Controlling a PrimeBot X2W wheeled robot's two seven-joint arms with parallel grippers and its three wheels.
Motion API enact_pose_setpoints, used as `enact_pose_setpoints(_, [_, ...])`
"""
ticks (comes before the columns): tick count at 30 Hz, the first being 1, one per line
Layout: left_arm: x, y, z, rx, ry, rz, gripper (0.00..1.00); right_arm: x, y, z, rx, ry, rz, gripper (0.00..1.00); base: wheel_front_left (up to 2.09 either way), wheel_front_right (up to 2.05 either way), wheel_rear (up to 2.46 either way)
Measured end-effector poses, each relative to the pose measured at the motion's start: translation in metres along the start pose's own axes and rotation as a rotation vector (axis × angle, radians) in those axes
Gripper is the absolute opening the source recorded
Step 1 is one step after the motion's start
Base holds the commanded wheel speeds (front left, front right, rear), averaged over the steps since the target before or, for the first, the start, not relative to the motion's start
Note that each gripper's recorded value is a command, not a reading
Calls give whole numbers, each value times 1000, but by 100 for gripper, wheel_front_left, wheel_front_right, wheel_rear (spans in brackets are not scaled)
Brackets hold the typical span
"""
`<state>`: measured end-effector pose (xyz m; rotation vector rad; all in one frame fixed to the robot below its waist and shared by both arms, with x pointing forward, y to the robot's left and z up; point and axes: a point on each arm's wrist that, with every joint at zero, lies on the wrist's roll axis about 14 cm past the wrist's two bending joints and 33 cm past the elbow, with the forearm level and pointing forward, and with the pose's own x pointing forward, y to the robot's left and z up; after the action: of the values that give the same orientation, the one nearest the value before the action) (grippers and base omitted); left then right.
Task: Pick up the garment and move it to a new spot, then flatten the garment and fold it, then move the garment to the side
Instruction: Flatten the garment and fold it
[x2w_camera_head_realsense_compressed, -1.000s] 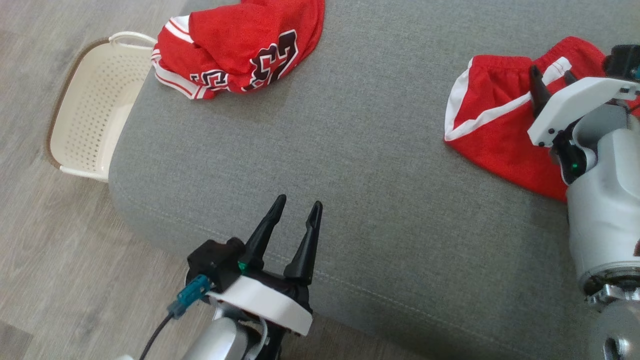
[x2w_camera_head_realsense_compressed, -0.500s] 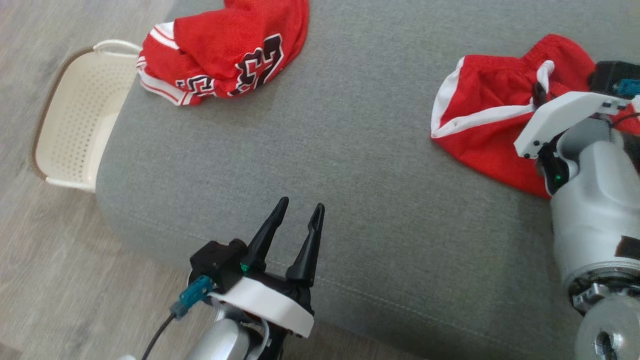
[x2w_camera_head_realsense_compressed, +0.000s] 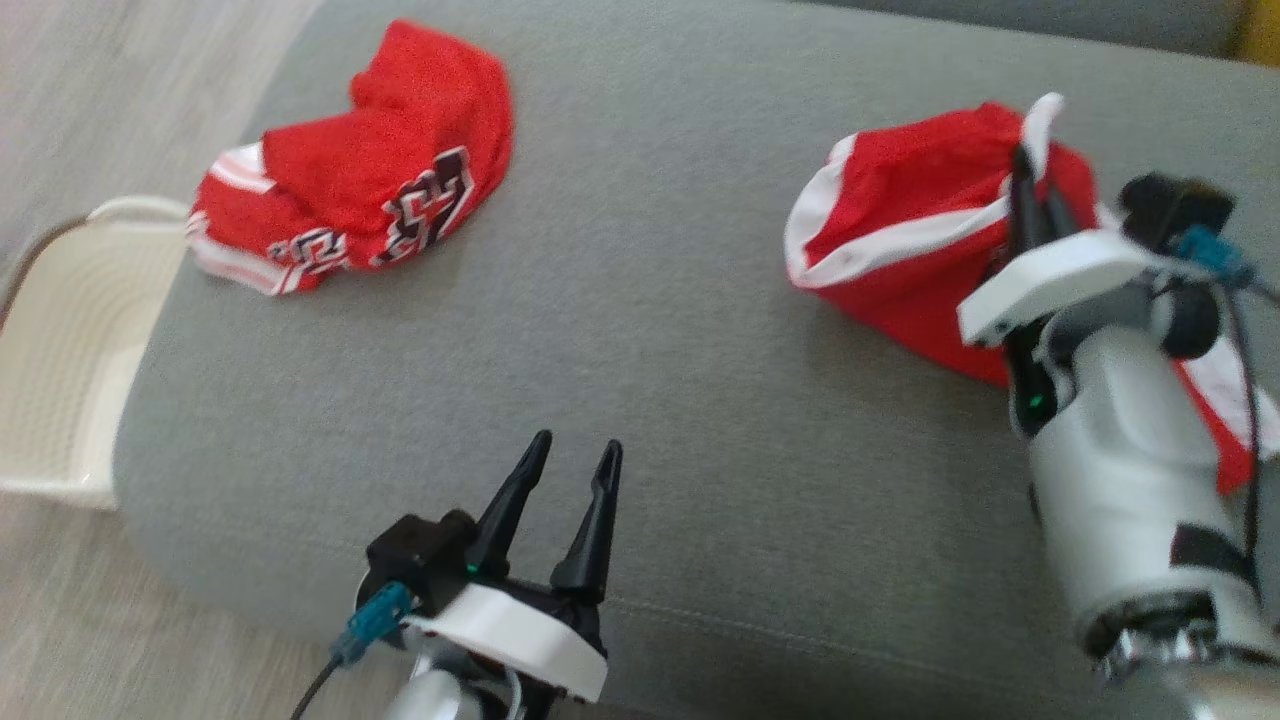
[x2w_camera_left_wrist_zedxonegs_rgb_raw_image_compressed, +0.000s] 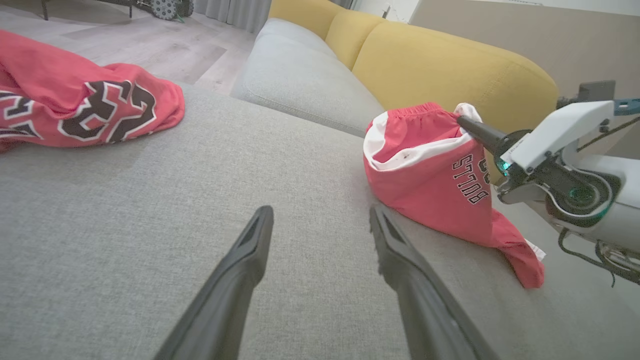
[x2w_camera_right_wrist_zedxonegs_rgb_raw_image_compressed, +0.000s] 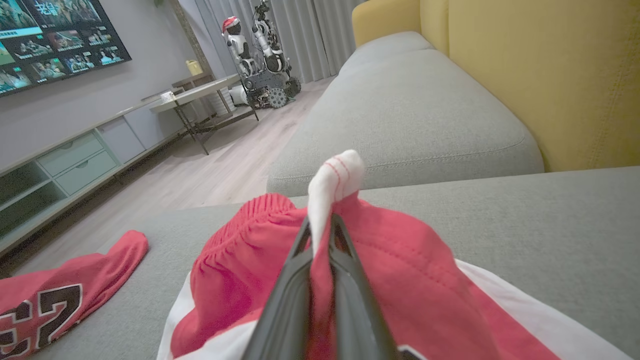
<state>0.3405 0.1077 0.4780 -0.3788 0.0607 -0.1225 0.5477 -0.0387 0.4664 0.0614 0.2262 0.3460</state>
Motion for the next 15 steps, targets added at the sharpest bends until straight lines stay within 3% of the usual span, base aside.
enact_pose_setpoints(7, [0, -23, -1, 2, -3, -75, 100, -59, -5, -13, -41, -52, 11, 0, 0, 0, 0])
enact_pose_setpoints(13, [0, -44, -3, 8, 2, -149, 100, -122, -30, -54, -20, 19, -79, 0, 0, 0, 0])
enact_pose_setpoints(14, [0, -47, -4, 7, 4, -157, 100, -133, -34, -61, -2, 30, -100, 81, 0, 0, 0])
enact_pose_setpoints(15, [-1, -49, -4, 7, 5, -166, 100, -144, -37, -66, 25, 39, -120, 100, 0, 0, 0])
